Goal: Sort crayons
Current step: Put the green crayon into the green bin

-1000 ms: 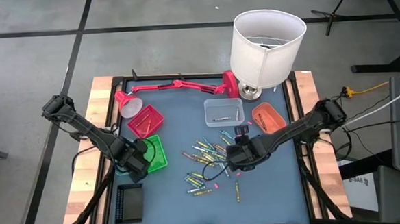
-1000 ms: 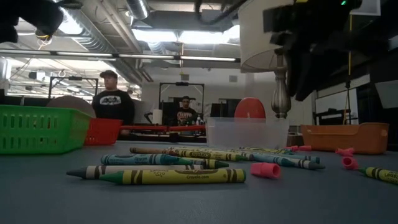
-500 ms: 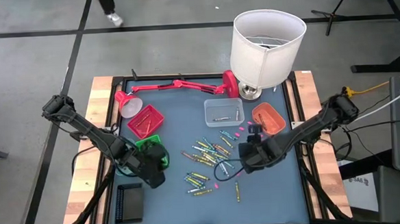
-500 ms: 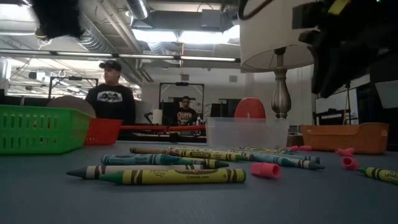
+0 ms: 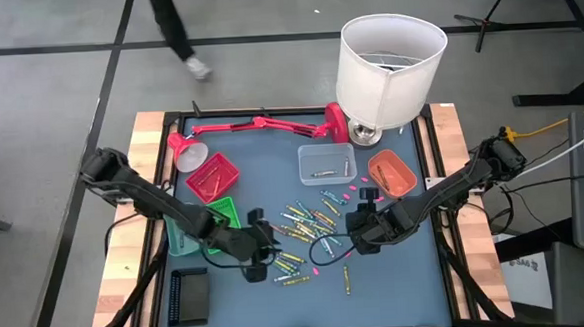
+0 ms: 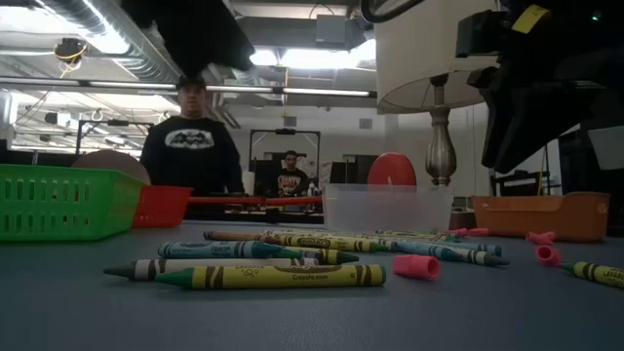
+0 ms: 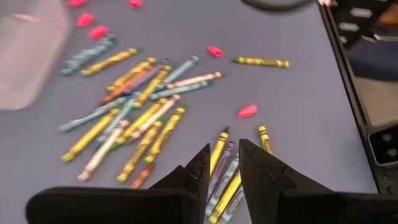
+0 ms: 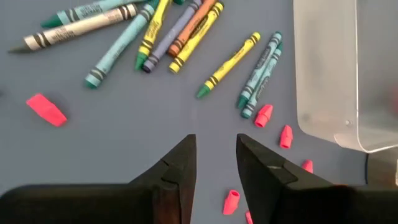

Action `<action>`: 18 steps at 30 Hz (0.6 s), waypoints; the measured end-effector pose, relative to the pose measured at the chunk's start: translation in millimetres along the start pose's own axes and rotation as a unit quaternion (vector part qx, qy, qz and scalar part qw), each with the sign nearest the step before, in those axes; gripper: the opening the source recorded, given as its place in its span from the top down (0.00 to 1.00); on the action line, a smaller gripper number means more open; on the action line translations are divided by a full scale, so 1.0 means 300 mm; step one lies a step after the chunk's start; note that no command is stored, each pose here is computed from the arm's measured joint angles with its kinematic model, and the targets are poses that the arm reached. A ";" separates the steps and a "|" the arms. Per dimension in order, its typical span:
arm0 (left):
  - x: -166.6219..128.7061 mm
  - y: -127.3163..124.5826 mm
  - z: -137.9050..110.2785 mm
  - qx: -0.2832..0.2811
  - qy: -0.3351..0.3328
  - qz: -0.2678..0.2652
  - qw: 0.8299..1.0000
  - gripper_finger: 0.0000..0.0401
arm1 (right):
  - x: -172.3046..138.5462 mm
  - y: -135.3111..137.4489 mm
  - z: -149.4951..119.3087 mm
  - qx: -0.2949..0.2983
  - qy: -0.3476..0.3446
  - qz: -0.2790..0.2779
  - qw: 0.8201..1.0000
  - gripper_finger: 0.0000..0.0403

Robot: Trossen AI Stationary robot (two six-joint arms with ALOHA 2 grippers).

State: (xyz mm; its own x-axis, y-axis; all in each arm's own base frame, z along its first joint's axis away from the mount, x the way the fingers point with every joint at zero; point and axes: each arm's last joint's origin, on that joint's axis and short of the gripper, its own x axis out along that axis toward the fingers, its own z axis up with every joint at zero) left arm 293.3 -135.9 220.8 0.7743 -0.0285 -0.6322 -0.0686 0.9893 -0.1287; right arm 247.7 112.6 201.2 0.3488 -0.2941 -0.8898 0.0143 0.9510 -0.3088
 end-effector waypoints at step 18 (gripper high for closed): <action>0.276 0.050 -0.145 0.025 0.119 -0.037 0.992 0.83 | 0.000 0.003 0.008 0.005 -0.012 0.005 1.000 0.73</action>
State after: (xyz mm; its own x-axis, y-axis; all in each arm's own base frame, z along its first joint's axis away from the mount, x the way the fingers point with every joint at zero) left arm 329.0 -129.7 133.3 0.6047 -0.1285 -0.7860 0.0181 0.9889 -0.1478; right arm 250.1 113.7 201.7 0.3710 -0.2829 -0.8845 0.0210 0.9548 -0.2965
